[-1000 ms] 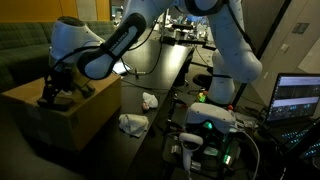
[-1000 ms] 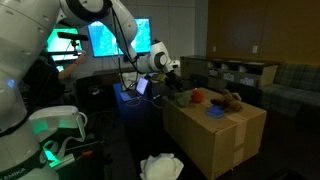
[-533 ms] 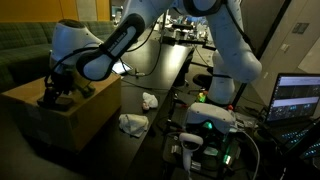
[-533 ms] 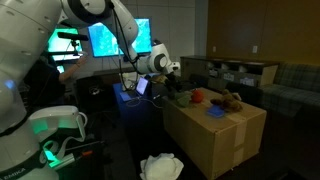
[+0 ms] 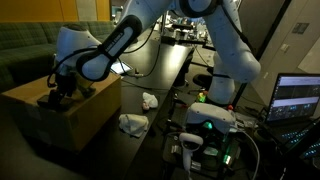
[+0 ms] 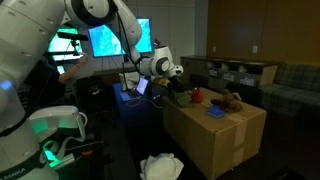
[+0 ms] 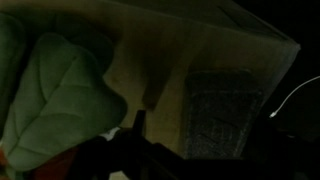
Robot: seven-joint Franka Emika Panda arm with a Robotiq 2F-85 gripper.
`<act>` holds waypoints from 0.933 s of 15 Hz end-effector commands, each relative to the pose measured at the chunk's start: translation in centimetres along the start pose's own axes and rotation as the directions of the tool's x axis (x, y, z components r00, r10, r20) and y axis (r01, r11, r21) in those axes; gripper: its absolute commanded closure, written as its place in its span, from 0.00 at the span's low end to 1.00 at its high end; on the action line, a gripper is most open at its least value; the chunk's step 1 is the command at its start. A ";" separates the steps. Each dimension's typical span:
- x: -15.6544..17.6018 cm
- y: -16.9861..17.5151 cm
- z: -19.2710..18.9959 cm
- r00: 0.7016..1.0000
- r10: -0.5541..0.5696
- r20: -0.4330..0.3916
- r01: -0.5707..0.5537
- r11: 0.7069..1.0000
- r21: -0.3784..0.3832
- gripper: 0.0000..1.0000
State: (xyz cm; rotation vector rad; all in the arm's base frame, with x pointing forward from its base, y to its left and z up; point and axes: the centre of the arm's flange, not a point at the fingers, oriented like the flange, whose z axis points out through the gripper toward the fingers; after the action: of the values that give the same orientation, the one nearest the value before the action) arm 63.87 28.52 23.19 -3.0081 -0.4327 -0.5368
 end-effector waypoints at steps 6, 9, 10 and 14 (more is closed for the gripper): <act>1.0 0.5 0.2 0.999 -0.033 -0.006 0.034 0.999 0.037 0.46; 1.1 0.3 -0.2 0.999 -0.040 -0.014 0.041 0.999 0.030 0.69; 1.1 0.3 -0.5 0.999 -0.043 -0.013 0.043 0.999 0.030 0.69; 0.6 -0.4 -1.8 0.998 -0.061 -0.007 0.061 0.998 0.026 0.69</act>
State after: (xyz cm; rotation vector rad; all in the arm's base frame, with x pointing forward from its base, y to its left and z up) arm 64.43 28.32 23.45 -2.9882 -0.4927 -0.5430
